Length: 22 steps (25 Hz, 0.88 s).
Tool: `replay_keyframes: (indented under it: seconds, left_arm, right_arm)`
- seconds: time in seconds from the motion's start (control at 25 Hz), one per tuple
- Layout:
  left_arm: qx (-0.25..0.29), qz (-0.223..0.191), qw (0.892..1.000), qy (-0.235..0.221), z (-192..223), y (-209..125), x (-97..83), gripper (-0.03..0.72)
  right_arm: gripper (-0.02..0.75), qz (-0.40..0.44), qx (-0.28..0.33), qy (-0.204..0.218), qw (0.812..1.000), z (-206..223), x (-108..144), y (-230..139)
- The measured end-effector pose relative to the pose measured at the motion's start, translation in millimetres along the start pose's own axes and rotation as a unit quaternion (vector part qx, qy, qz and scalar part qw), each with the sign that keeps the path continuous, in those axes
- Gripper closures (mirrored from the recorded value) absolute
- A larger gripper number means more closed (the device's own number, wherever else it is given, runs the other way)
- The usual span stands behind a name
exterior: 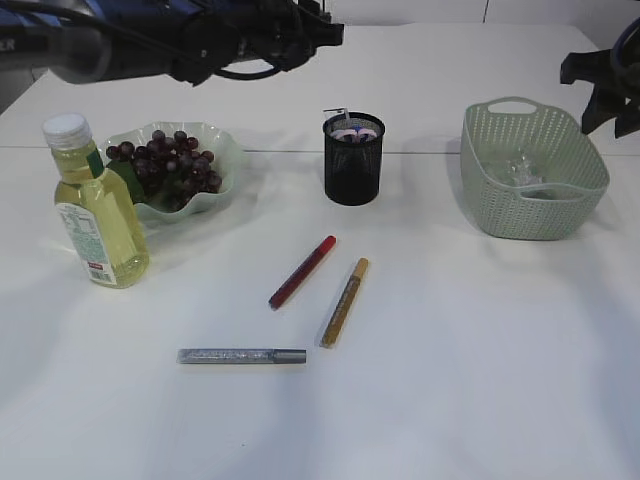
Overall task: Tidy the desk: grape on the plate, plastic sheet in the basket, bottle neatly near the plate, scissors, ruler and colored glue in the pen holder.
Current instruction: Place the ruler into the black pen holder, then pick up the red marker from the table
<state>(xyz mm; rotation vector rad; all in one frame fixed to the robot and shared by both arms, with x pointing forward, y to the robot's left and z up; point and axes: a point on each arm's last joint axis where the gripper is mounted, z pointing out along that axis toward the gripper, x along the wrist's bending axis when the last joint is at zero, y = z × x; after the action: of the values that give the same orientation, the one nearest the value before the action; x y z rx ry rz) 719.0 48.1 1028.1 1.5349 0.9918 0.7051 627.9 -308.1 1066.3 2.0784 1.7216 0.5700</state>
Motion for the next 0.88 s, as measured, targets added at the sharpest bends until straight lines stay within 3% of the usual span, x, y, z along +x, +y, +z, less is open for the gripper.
replay_keyframes:
  seconds: [0.52,0.68,0.88]
  left_arm:
    - [0.113,0.02,0.99,0.081,-68,68,6.6,0.378]
    - [0.186,0.008,0.977,0.103,-86,68,8.2,0.378]
    - [0.302,-0.013,0.951,0.069,-96,50,0.0,0.378]
  right_arm:
    - [0.442,0.018,0.058,0.011,0.998,-1,2,-10]
    - [0.442,0.021,0.074,0.014,0.997,-1,3,-13]
    - [0.442,0.026,0.079,0.02,0.996,-1,4,-14]
